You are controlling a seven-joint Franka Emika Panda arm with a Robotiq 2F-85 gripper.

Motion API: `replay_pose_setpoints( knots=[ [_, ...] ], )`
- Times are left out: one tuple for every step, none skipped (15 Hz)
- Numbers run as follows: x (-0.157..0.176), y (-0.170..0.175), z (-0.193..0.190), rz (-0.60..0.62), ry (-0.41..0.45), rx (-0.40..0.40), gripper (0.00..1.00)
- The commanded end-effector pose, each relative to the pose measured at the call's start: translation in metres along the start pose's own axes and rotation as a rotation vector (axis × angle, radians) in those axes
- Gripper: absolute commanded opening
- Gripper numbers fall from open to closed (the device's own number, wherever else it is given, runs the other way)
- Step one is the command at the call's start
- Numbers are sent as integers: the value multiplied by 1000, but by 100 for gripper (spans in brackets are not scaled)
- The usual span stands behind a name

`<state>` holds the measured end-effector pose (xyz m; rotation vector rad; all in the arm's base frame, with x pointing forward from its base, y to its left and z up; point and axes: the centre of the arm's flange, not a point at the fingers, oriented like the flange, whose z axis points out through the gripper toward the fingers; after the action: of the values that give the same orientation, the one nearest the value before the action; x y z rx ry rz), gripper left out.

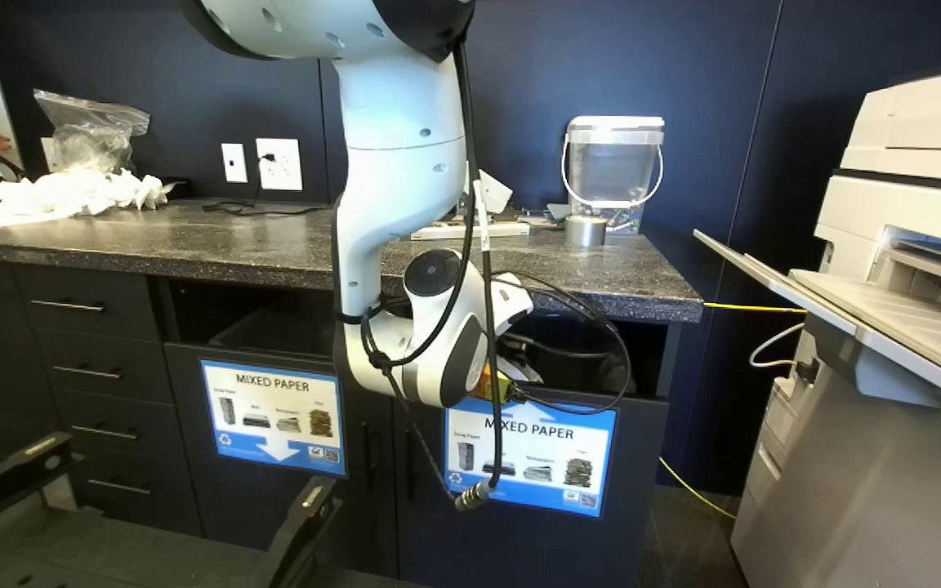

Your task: Put the tissues into the rubbish bin.

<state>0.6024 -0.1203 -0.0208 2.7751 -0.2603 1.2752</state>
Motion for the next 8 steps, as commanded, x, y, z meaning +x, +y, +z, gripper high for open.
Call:
replay_pose_setpoints(
  knots=[
    [38, -10, -16, -104, 45, 3, 100],
    [41, -10, -19, -144, 28, -14, 100],
    [43, -14, -21, -193, 3, -29, 100],
    [46, -17, -25, -249, -14, -38, 100],
    [50, -17, -27, -297, -22, -46, 100],
    [51, -21, -32, -341, -27, -54, 100],
    [53, -23, -36, -375, -28, -61, 100],
    [56, -25, -41, -408, -32, -54, 100]
  ],
)
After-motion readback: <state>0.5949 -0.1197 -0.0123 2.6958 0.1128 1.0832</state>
